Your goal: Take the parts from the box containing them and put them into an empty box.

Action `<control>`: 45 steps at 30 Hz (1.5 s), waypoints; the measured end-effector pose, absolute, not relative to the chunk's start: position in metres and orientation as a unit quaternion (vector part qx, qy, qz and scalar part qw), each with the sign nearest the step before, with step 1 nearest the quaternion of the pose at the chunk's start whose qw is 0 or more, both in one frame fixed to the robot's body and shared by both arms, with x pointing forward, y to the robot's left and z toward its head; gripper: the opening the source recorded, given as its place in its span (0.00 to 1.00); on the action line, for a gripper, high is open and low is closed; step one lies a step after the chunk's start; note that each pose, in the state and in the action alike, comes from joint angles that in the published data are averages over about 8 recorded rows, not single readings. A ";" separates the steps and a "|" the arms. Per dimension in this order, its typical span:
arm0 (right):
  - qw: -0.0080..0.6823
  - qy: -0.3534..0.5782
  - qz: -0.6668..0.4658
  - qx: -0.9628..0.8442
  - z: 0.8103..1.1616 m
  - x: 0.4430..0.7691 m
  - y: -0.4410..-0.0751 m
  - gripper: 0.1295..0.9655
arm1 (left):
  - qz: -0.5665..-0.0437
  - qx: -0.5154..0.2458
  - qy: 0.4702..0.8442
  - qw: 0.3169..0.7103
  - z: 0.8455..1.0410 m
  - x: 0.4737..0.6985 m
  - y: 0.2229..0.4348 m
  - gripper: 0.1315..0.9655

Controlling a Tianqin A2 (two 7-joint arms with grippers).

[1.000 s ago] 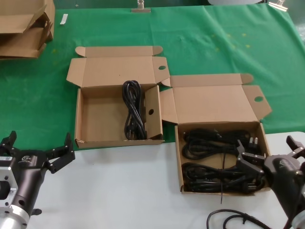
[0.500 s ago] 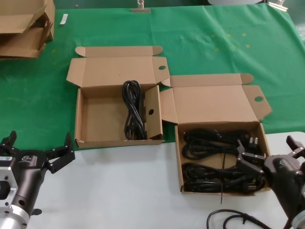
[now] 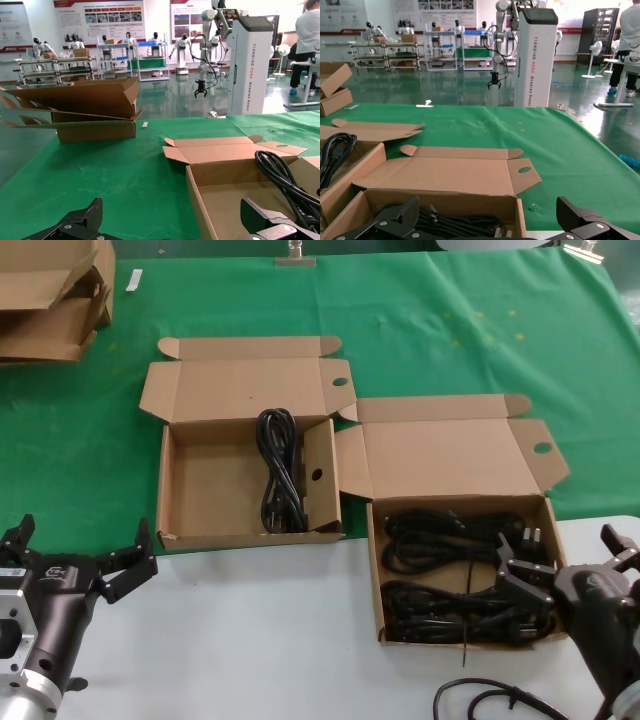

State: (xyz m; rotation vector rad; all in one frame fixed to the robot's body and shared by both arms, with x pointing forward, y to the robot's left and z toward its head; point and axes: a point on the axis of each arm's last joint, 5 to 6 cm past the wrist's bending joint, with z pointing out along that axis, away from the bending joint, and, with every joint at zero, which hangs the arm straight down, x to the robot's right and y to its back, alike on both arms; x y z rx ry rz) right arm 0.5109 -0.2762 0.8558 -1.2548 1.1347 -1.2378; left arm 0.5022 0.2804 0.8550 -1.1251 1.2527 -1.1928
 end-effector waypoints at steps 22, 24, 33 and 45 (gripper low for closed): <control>0.499 0.469 -0.512 -0.519 0.856 0.511 -0.276 1.00 | -0.496 -0.468 0.521 0.513 0.855 0.502 0.280 1.00; 0.499 0.469 -0.512 -0.519 0.856 0.511 -0.276 1.00 | -0.496 -0.468 0.521 0.513 0.855 0.502 0.280 1.00; 0.499 0.469 -0.512 -0.519 0.856 0.511 -0.276 1.00 | -0.496 -0.468 0.521 0.513 0.855 0.502 0.280 1.00; 0.499 0.469 -0.512 -0.519 0.856 0.511 -0.276 1.00 | -0.496 -0.468 0.521 0.513 0.855 0.502 0.280 1.00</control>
